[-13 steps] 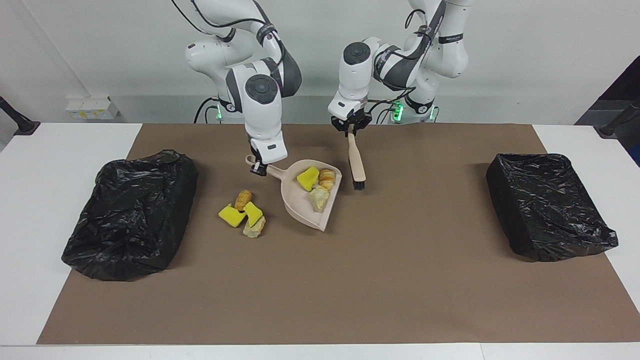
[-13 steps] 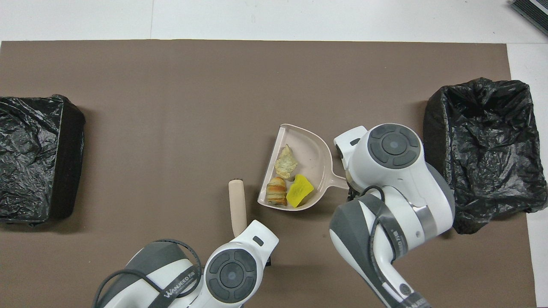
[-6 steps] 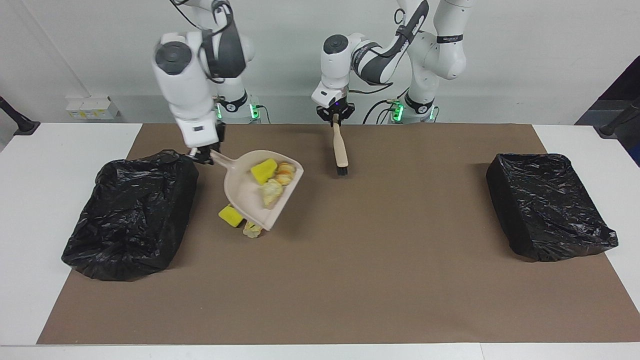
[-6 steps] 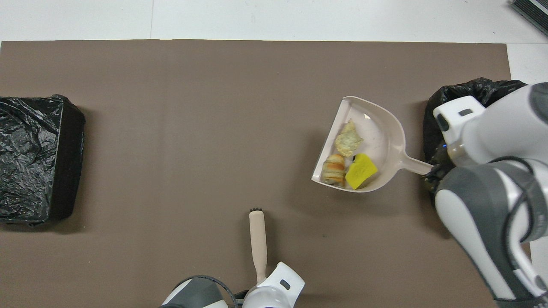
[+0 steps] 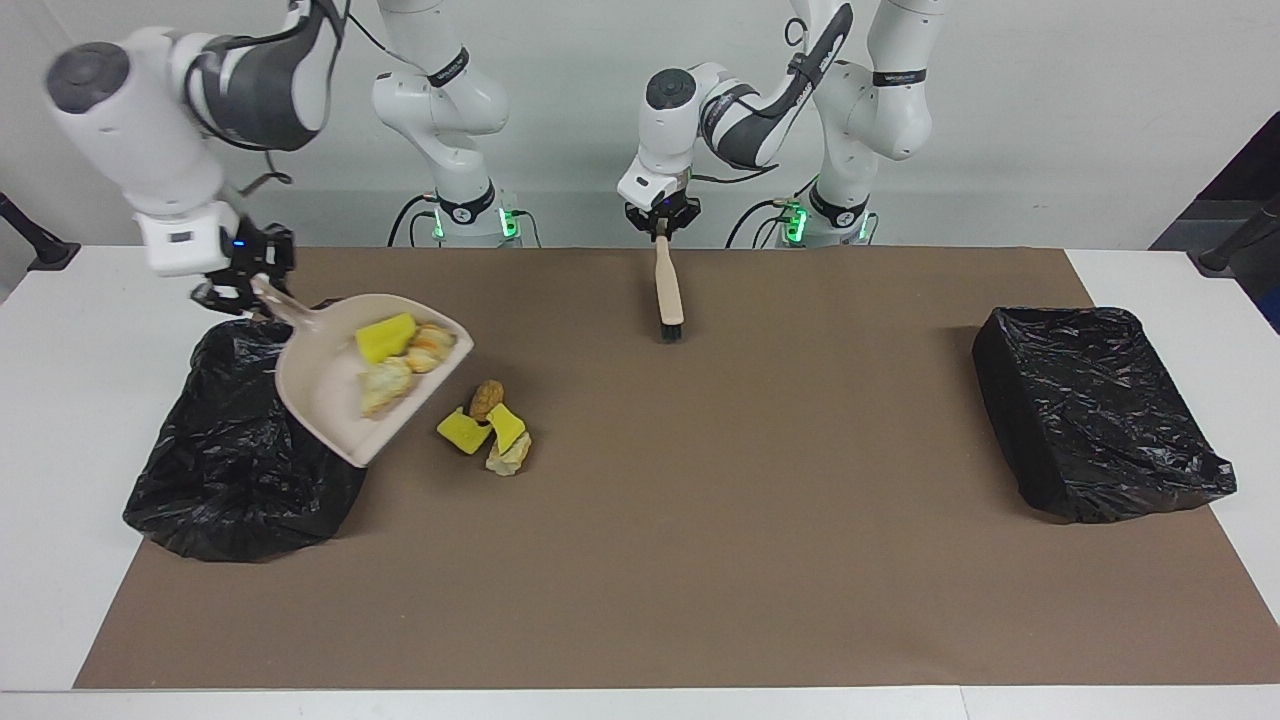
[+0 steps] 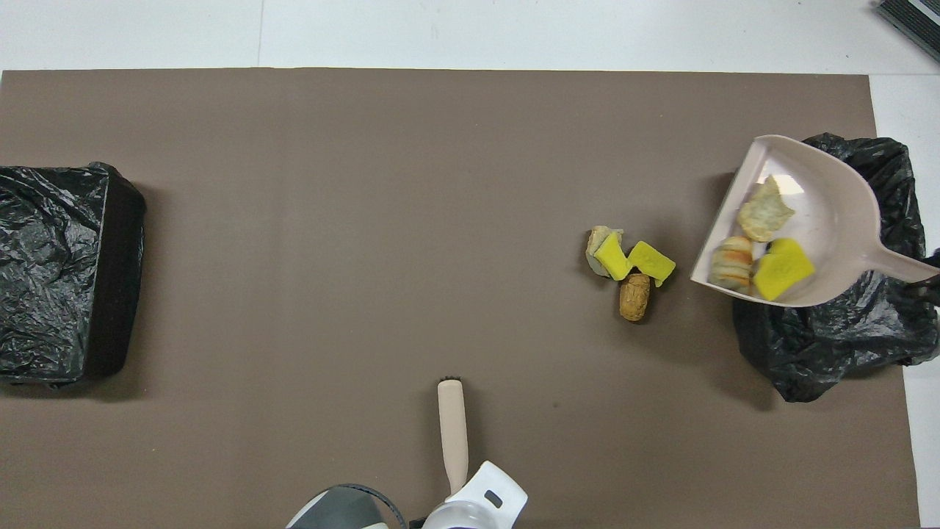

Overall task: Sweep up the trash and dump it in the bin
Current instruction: 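Tip the dustpan over the bin with the right gripper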

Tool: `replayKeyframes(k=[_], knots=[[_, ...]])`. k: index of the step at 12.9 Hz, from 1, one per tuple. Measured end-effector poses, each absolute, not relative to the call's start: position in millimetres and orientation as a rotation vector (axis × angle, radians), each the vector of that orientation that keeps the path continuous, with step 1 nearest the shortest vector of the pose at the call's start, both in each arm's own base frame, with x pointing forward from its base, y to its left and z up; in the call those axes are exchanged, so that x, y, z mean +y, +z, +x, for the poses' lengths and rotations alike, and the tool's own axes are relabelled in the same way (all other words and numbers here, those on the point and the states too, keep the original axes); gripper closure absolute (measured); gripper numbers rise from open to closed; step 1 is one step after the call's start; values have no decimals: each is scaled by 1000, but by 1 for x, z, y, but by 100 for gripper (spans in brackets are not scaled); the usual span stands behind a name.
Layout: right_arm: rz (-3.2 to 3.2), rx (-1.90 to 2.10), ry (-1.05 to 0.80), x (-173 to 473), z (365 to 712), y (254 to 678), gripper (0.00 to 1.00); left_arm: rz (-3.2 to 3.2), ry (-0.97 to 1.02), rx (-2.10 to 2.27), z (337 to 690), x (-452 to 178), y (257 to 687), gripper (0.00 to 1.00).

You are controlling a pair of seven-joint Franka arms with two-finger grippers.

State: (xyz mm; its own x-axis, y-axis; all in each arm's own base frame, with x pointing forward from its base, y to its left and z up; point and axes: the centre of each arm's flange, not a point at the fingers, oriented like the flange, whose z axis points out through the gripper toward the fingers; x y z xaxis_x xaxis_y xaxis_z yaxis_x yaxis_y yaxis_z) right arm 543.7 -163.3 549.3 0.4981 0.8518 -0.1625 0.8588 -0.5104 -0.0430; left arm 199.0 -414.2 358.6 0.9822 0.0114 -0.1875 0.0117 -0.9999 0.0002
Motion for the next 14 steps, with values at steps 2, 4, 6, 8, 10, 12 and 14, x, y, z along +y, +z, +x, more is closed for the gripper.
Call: replayKeyframes(k=[2, 4, 6, 8, 10, 12, 14], knots=[[2571, 1519, -317, -215, 552, 558, 68, 3130, -301, 21, 198, -413, 354, 73], [2433, 1493, -357, -238, 569, 556, 68, 3126, -294, 24, 199, -412, 350, 73], [2286, 1528, -477, -239, 584, 539, 68, 3135, -302, 27, 199, -412, 343, 73], [2037, 1627, -679, -225, 599, 529, 68, 3138, -306, 16, 200, -412, 340, 65], [1771, 1766, -809, -205, 610, 531, 68, 3120, -294, -24, 208, -412, 345, 59], [1565, 1871, -888, -196, 616, 535, 68, 3085, -265, -60, 229, -410, 355, 34], [1429, 1903, -967, -190, 619, 542, 68, 3037, -212, -47, 267, -402, 376, 8]])
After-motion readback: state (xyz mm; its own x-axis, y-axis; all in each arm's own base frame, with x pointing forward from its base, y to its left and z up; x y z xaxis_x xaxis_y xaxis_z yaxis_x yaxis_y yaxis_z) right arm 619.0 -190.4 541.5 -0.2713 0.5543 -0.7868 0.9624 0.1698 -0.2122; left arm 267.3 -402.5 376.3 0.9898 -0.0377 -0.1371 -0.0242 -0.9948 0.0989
